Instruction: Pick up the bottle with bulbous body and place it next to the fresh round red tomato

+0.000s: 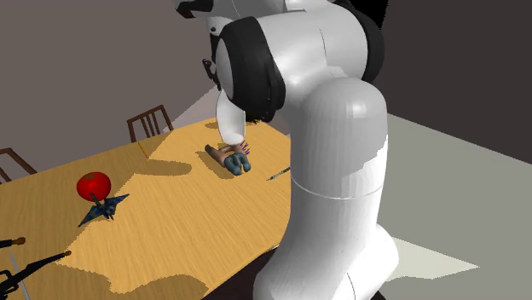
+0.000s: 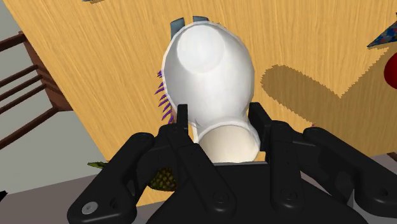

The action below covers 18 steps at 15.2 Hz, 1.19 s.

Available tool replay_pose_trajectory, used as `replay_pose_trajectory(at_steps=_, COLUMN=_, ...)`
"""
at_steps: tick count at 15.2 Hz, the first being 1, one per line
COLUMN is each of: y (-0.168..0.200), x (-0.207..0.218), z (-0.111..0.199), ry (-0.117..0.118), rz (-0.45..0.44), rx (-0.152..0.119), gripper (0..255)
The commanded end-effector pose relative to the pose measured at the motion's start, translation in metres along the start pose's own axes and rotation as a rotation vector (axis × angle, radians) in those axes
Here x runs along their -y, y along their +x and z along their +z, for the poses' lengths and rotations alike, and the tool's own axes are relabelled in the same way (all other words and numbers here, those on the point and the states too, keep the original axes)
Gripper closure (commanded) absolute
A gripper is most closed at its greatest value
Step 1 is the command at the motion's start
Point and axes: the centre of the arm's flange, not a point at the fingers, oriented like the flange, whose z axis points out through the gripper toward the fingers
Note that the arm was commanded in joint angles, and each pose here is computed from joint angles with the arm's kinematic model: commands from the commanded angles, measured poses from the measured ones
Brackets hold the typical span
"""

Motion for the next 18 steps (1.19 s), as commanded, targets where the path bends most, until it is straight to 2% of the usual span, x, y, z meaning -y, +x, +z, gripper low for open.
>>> replay_pose_trajectory(at_steps=1, y=-0.002, x=0.029, z=0.000, ry=0.000, rz=0.002, rx=-0.001, gripper=255)
replay_pose_trajectory(at_steps=18, y=-0.029, x=0.252, z=-0.003, ry=0.000, rz=0.002, rx=-0.001, gripper=255)
